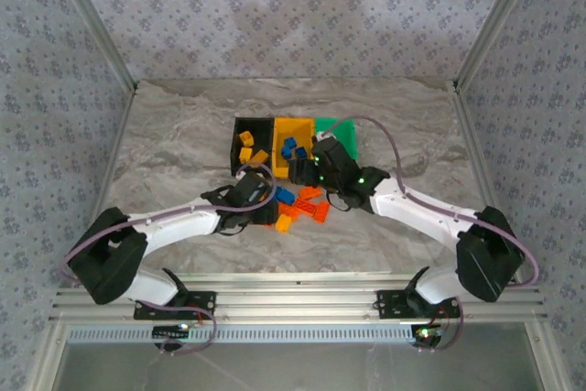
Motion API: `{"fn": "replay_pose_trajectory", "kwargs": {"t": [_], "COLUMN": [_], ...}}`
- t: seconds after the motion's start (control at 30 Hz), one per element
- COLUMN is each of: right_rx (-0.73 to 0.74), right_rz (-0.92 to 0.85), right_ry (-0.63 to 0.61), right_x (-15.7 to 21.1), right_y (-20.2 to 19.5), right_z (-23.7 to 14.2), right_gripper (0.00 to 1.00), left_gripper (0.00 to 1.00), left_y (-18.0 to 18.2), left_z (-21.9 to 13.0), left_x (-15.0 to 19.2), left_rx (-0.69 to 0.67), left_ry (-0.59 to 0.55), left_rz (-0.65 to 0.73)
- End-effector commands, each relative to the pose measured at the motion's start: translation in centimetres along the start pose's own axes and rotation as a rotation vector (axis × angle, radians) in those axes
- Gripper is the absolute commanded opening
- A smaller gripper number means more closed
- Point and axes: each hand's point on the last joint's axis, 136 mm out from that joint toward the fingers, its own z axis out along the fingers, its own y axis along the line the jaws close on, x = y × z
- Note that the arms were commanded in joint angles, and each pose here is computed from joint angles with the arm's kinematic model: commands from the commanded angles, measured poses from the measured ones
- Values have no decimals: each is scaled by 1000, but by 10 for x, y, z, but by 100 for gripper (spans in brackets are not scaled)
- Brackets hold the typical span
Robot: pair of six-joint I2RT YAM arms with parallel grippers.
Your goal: Sort the legos into containers by color
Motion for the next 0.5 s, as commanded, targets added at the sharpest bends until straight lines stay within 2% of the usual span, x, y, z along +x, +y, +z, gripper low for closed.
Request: {"fn": "replay_pose_trajectory", "kwargs": {"t": [0.0,0.07,0.3,0.47], "right_rx": [17,18,16,19], "right_rz": [36,41,41,41], "right_ry": [-53,-55,-58,-60], "right_x": [-7,-5,-4,-5], "right_y": [-9,-12,-13,-14], "right_z": [-15,-17,-18,-18], "right_gripper": [72,72,72,72], "left_gripper": [73,68,64,69], "left_y": [1,11,26,24], "left_z": [-2,-1,6,16], "left_x": [-25,-29,-40,-44], "left_rx": [-30,-65,-79,-59], "left_ry": [-66,-79,-107,-108], "left_rz": [19,-5,-49,-35]}}
